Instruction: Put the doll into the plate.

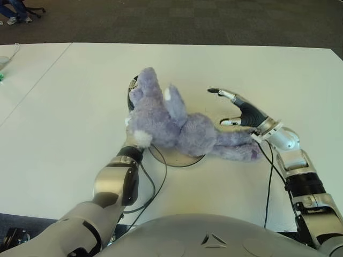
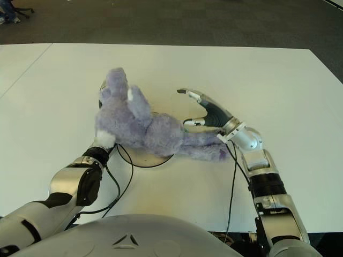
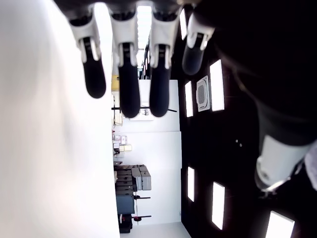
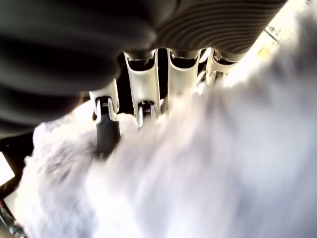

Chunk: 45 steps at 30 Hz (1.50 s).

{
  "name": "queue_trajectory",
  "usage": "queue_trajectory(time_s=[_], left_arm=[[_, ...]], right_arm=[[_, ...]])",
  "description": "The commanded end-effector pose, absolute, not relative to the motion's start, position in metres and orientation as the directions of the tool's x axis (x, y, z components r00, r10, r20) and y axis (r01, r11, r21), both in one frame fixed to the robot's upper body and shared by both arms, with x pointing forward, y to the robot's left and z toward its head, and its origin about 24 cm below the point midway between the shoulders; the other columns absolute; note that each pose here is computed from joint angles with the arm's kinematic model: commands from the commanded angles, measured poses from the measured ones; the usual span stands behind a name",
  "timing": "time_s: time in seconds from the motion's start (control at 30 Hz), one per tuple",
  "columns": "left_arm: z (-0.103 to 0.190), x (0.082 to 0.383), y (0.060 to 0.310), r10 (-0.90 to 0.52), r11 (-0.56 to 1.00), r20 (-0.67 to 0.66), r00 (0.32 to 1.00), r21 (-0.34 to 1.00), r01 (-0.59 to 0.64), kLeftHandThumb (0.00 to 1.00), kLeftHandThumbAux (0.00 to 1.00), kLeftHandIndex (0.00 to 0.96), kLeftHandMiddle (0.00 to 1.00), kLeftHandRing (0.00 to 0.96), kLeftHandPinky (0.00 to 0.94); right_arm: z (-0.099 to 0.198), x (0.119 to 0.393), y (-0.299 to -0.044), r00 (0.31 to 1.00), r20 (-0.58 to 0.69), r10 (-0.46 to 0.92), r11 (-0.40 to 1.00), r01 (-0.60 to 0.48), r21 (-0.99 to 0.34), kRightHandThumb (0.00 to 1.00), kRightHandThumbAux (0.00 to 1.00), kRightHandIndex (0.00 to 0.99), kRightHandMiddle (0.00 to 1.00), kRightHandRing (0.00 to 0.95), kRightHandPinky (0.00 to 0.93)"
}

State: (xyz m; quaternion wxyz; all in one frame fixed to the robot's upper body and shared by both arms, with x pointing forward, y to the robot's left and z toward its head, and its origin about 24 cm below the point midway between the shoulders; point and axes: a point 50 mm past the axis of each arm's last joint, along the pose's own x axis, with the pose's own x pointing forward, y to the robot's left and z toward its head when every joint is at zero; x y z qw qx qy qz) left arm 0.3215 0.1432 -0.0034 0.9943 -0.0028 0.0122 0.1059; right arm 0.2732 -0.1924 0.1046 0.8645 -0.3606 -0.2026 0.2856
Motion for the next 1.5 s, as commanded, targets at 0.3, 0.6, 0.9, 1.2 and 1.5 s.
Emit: queue_trajectory(time_s=[0.3,0.6,0.9,1.2,1.5], left_arm=[[-0.103,0.232,0.133,0.215,0.976,-0.513,0.831,0.071,-0.208,0.0,0.634,0.171,0.362,0.354,0.284],[-0.103,0.231,0.131,0.215,0.976,-0.505,0.836,0.082,-0.202,0.0,0.642,0.175,0.37,0.357,0.267],[-0.103,0.232,0.132,0.213,0.976,-0.512,0.832,0.069,-0.207,0.0,0.642,0.182,0.376,0.363,0.277],[-0.102,0.232,0.13,0.213,0.976,-0.5,0.839,0.071,-0.206,0.0,0.654,0.169,0.367,0.358,0.288],[-0.102,0.232,0.129,0.221,0.974,-0.508,0.832,0.07,-0.216,0.0,0.677,0.175,0.37,0.36,0.276]], right_arm=[[0.163,0.303,-0.209,0.682,0.381,0.625,0.645,-0.176,-0.744,0.047,0.314,0.0,0.0,0.0,0.0],[0.172,0.301,-0.214,0.645,0.45,0.618,0.666,-0.124,-0.736,0.05,0.326,0.0,0.0,0.0,0.0],[0.187,0.303,-0.221,0.628,0.492,0.602,0.676,-0.073,-0.734,0.057,0.3,0.0,0.0,0.0,0.0],[0.175,0.333,-0.275,0.823,0.432,0.369,0.865,-0.134,-0.484,0.049,0.314,0.0,0.0,0.0,0.0],[0.141,0.36,-0.302,0.964,0.244,0.105,0.992,-0.085,-0.089,0.027,0.442,0.0,0.01,0.0,0.0]])
